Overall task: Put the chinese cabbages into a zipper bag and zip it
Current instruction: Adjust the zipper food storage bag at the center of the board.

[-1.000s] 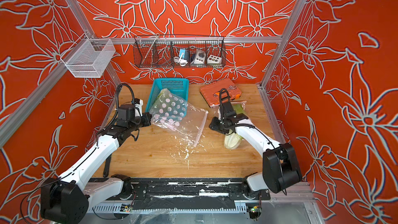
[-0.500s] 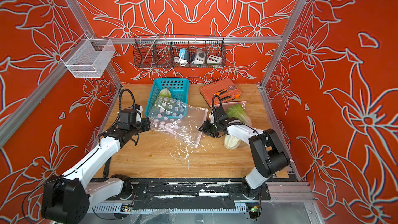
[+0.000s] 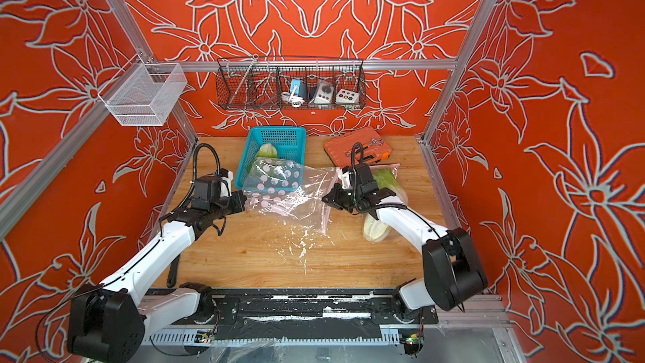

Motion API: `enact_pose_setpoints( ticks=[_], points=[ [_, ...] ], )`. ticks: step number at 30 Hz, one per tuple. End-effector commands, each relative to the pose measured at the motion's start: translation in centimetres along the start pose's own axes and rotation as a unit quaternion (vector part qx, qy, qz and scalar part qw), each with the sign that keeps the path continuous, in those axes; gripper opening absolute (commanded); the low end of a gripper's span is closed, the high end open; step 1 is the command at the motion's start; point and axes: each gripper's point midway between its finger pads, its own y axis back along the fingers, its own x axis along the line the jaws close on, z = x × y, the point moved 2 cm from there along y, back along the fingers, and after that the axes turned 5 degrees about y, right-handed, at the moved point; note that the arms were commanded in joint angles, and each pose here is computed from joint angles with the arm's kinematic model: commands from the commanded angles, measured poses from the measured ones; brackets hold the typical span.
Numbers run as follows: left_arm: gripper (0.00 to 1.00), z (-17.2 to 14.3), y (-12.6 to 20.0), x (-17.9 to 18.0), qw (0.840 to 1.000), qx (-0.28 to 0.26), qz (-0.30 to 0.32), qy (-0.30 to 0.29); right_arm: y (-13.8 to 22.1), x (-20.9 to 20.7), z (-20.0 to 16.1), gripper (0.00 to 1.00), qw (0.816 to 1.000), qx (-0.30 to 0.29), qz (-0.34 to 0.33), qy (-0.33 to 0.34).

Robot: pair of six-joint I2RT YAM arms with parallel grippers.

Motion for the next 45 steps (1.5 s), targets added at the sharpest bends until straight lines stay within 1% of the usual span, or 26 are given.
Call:
enact_pose_setpoints(
  ticks=[1,5,8,9,12,14,15,16,17,18,19,21,22,25,27,29,31,33,35,38,42,45],
  points=[
    [0.03,0.5,0.8,-3.7,0.998,0.011,-0.062,-0.023,5.1,1.4,0.9,0.0,0.999,-0.026,-0.023,0.029],
    [0.04,-1.3,-0.1,-9.1,0.99,0.043,-0.114,-0.064,10.3,5.7,1.3,0.0,0.995,-0.062,0.002,0.075],
    [0.04,-3.0,-2.0,-13.2,0.983,0.063,-0.151,-0.085,13.8,9.2,1.5,0.0,0.989,-0.074,0.019,0.126],
    [0.04,-3.6,-2.9,-14.7,0.979,0.072,-0.165,-0.094,14.8,10.6,1.4,0.0,0.987,-0.075,0.038,0.14],
    [0.04,-5.6,-5.5,-19.1,0.964,0.107,-0.212,-0.116,16.5,13.2,1.3,0.0,0.983,-0.083,0.082,0.145],
    [0.05,-6.9,-6.8,-21.6,0.954,0.133,-0.238,-0.127,16.9,13.9,1.4,0.0,0.981,-0.088,0.092,0.145],
    [0.06,-7.5,-7.1,-22.8,0.948,0.142,-0.25,-0.134,17.0,13.9,1.6,0.0,0.981,-0.088,0.088,0.146],
    [0.1,-8.0,-7.2,-23.7,0.943,0.149,-0.262,-0.14,16.9,14.0,1.8,0.0,0.981,-0.087,0.087,0.149],
    [0.16,-8.3,-7.1,-24.1,0.939,0.154,-0.272,-0.143,16.8,14.0,1.9,0.0,0.981,-0.086,0.088,0.148],
    [0.24,-8.6,-6.8,-24.5,0.933,0.162,-0.286,-0.145,16.5,14.1,2.1,0.0,0.982,-0.086,0.089,0.145],
    [0.32,-8.9,-6.5,-24.4,0.929,0.17,-0.292,-0.149,16.1,14.0,2.3,0.0,0.982,-0.085,0.092,0.144],
    [0.4,-9.2,-6.2,-23.4,0.931,0.174,-0.277,-0.163,14.9,13.7,2.6,0.0,0.983,-0.077,0.087,0.144],
    [0.42,-9.1,-5.9,-22.5,0.933,0.173,-0.265,-0.168,14.3,13.3,2.8,0.0,0.984,-0.071,0.081,0.141],
    [0.46,-7.3,-4.5,-18.9,0.948,0.157,-0.232,-0.154,11.5,12.9,2.5,0.0,0.986,-0.044,0.065,0.148],
    [0.47,-5.1,-2.7,-16.7,0.957,0.131,-0.226,-0.128,9.2,12.6,2.1,0.0,0.986,-0.023,0.05,0.155],
    [0.49,-3.2,-0.7,-15.6,0.961,0.104,-0.232,-0.113,7.1,12.2,1.8,0.0,0.988,-0.006,0.044,0.15],
    [0.52,-2.0,1.4,-15.5,0.959,0.086,-0.247,-0.108,5.2,12.0,1.5,0.0,0.988,0.008,0.044,0.147],
    [0.57,-1.7,3.3,-16.1,0.952,0.087,-0.275,-0.106,3.6,12.4,1.3,0.0,0.987,0.019,0.047,0.151],
    [0.61,-1.7,4.6,-16.9,0.943,0.091,-0.301,-0.106,2.7,12.7,1.3,0.0,0.986,0.028,0.048,0.154],
    [0.7,-1.7,5.8,-17.6,0.935,0.094,-0.325,-0.102,2.0,13.0,1.4,0.0,0.986,0.034,0.053,0.157],
    [0.72,-2.2,5.7,-18.9,0.933,0.098,-0.327,-0.115,1.2,13.0,1.5,0.0,0.987,0.038,0.058,0.148],
    [0.72,-3.2,4.5,-19.3,0.934,0.109,-0.316,-0.126,1.0,13.5,1.4,0.0,0.987,0.038,0.069,0.14]
  ],
)
